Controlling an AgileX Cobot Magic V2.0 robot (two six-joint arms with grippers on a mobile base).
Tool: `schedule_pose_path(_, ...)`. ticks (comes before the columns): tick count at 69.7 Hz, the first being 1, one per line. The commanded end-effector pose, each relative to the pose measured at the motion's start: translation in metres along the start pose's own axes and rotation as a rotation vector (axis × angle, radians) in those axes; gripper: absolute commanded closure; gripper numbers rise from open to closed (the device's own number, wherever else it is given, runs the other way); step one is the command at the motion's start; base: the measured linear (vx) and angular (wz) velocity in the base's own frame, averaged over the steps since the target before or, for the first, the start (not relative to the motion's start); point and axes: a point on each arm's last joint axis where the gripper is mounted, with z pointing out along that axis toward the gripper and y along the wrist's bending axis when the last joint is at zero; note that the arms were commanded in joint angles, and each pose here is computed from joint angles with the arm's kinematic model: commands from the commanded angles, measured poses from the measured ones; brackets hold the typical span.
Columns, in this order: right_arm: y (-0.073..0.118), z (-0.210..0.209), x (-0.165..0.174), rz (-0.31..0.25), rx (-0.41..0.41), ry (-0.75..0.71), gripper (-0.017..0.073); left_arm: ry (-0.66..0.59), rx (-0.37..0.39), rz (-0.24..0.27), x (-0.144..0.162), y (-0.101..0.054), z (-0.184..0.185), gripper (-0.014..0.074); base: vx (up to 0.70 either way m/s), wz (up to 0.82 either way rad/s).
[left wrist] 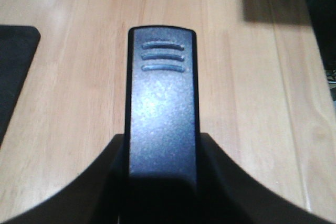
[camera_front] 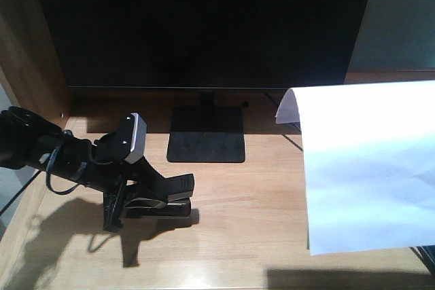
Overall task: Grab stapler and paper to desk for stapling
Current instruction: 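Set the black stapler down on the desk with the left gripper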
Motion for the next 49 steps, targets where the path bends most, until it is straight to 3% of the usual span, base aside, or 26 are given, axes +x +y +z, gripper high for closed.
schedule_pose_path(1, 0.007, 0.005, -0.005, -0.008, -0.049, -0.024, 0.0565, -0.1, -0.016, 0.014, -0.018, 0.01, -0.005, 0.06, 0.0, 0.0)
schedule_pose_path(30, 0.007, 0.005, -0.005, -0.008, -0.049, -0.024, 0.0565, -0.097, 0.024, -0.046, 0.0, 0.018, 0.015, 0.06, 0.0, 0.0)
schedule_pose_path(49, 0.007, 0.005, -0.005, -0.008, -0.049, -0.024, 0.0565, -0.089, 0.039, -0.054, 0.004, 0.018, 0.018, 0.0588, 0.0, 0.0)
